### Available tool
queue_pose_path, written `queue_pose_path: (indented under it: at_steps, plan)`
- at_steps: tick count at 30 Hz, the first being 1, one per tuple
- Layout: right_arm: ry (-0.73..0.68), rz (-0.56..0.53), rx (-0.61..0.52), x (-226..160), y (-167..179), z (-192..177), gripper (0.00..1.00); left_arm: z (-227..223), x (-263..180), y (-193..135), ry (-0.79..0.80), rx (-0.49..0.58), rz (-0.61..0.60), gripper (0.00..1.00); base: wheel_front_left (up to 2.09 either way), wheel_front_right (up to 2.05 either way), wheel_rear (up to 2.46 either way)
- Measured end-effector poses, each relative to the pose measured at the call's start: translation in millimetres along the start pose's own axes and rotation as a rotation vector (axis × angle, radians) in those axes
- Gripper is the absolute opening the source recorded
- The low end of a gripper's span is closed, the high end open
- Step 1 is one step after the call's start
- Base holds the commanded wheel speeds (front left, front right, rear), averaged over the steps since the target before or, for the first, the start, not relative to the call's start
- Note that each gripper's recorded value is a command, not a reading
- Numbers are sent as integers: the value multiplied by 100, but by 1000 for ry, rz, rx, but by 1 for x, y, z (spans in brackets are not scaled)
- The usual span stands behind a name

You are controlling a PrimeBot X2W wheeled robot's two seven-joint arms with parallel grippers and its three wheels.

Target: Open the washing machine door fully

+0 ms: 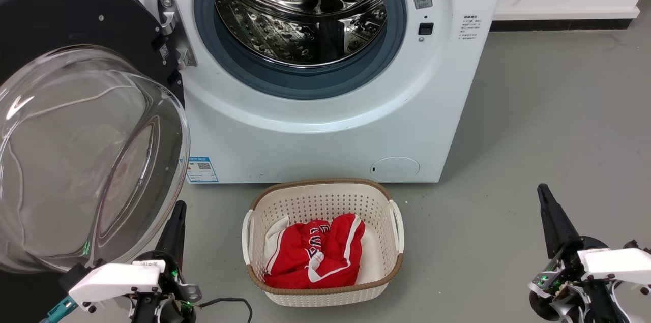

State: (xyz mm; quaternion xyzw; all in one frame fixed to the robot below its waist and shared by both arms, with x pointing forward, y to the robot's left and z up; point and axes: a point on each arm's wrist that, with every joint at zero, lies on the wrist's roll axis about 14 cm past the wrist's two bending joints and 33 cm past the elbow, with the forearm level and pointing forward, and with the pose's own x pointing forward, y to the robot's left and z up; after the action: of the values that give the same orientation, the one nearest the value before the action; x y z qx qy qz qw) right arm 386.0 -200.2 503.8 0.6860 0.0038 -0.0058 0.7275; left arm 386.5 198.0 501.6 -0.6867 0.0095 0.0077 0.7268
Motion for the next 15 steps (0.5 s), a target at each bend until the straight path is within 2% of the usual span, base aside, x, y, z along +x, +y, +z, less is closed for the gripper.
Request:
queue_pose_path:
  at_steps: [8, 15]
  plan:
    - [3, 4, 56, 1, 1, 0, 0, 2, 2, -4, 0, -55, -17, 0, 0, 0, 0]
    - [2, 4, 61, 1, 0, 0, 0, 2, 2, -4, -2, -60, -17, 0, 0, 0, 0]
